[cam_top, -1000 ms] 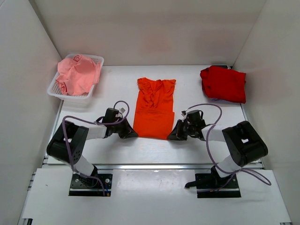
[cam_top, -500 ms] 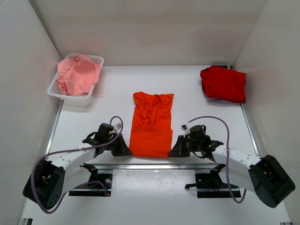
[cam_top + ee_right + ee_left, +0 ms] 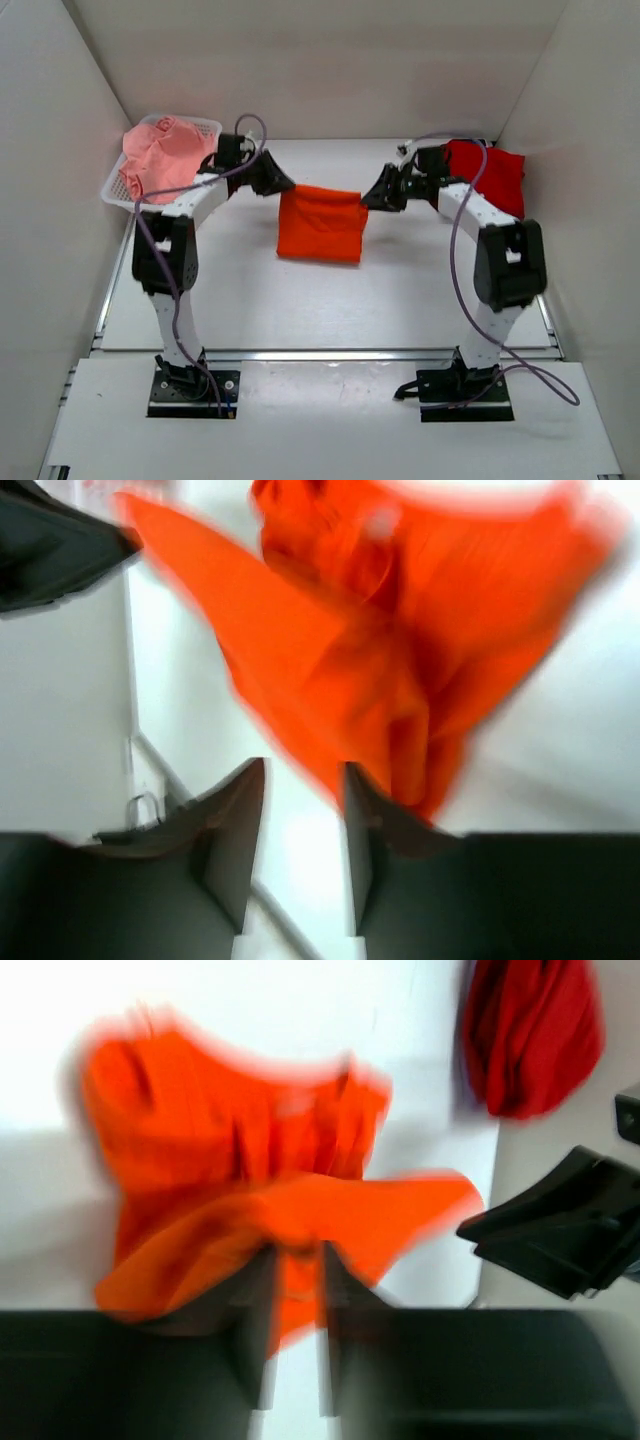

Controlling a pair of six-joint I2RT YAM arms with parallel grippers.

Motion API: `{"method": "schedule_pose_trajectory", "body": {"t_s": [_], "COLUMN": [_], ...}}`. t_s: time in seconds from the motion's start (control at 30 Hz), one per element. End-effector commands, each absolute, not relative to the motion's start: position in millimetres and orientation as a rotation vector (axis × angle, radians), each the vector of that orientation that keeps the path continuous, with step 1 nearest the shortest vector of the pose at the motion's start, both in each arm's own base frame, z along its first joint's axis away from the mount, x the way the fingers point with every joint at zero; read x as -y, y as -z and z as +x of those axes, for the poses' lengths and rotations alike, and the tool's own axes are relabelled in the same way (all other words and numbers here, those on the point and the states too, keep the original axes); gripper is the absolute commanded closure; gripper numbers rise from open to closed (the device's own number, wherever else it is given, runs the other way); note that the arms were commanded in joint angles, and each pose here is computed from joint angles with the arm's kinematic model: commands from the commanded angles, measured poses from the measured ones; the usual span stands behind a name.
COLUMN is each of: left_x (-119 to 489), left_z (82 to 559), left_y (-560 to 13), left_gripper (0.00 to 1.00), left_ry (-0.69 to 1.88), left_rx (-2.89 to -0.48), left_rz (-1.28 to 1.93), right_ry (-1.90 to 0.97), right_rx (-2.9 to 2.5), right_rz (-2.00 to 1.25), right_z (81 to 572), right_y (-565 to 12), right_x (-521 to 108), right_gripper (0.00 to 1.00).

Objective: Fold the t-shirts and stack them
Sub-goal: Fold the long partially folded tshirt into a neat square, then put the neatly folded tshirt into the corner of the board with the right arm

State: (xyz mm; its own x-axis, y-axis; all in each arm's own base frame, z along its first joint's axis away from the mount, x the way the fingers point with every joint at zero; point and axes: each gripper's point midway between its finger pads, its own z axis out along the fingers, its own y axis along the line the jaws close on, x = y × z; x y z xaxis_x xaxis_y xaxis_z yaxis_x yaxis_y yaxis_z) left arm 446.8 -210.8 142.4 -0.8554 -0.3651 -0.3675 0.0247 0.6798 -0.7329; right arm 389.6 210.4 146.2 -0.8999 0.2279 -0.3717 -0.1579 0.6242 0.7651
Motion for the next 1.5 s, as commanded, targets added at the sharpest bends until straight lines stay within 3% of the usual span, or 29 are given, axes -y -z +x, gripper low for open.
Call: {"method": "schedule_pose_trajectory", "body": {"t_s": [0.0, 0.03, 0.07, 0.2, 0.3, 0.37, 0.53, 0.7, 0.77, 0.8, 0.83, 0.93, 1.03, 1.2, 1.3, 1.47], "left_x": [197, 201, 200, 206, 202, 199, 178, 153, 140, 135, 134, 136, 141, 150, 161, 160], "left_z": [525, 541, 547, 537, 503, 474, 401, 374, 371, 370, 370, 364, 359, 355, 351, 351], "left_y": [-153, -155, -154, -137, -129, -152, -157, -172, -182, -185, -188, -189, -183, -170, -163, -151], "left_gripper": [0.58, 0.57, 0.50, 0.37, 0.37, 0.38, 0.41, 0.41, 0.41, 0.41, 0.41, 0.42, 0.41, 0.42, 0.42, 0.43], "left_ry": [1.098, 1.149, 1.171, 1.281, 1.343, 1.395, 1.421, 1.368, 1.369, 1.373, 1.370, 1.384, 1.398, 1.444, 1.450, 1.451], "left_rx": [-2.278, -2.244, -2.237, -2.288, -2.272, -2.190, -2.147, -2.150, -2.120, -2.108, -2.107, -2.110, -2.116, -2.125, -2.153, -2.183], "left_rz": [-0.309, -0.314, -0.326, -0.320, -0.345, -0.344, -0.418, -0.406, -0.422, -0.416, -0.429, -0.406, -0.414, -0.434, -0.412, -0.429], "right_ry": [-1.089, -1.049, -1.034, -0.968, -0.992, -1.061, -1.184, -1.365, -1.378, -1.389, -1.371, -1.164, -0.645, -0.272, -0.139, -0.149], "right_rx": [-2.419, -2.403, -2.407, -2.465, -2.479, -2.461, -2.457, -2.477, -2.506, -2.528, -2.538, -2.589, -2.619, -2.418, -2.300, -2.126], "right_rz": [0.065, 0.081, 0.098, 0.088, 0.102, 0.139, 0.156, 0.101, 0.032, 0.006, -0.020, -0.113, -0.230, -0.407, -0.354, -0.258], "right_z": [450, 465, 470, 466, 443, 435, 442, 455, 461, 460, 460, 468, 493, 523, 537, 539], "right_y": [-131, -129, -124, -100, -80, -70, -53, -47, -45, -46, -43, -45, -59, -123, -166, -246], "right_x": [-184, -177, -173, -170, -181, -187, -235, -299, -317, -322, -321, -297, -237, -155, -98, -34], "right_gripper": [0.62, 0.52, 0.41, 0.28, 0.22, 0.20, 0.18, 0.18, 0.26, 0.58, 0.99, 1.00, 1.00, 1.00, 1.00, 1.00]}}
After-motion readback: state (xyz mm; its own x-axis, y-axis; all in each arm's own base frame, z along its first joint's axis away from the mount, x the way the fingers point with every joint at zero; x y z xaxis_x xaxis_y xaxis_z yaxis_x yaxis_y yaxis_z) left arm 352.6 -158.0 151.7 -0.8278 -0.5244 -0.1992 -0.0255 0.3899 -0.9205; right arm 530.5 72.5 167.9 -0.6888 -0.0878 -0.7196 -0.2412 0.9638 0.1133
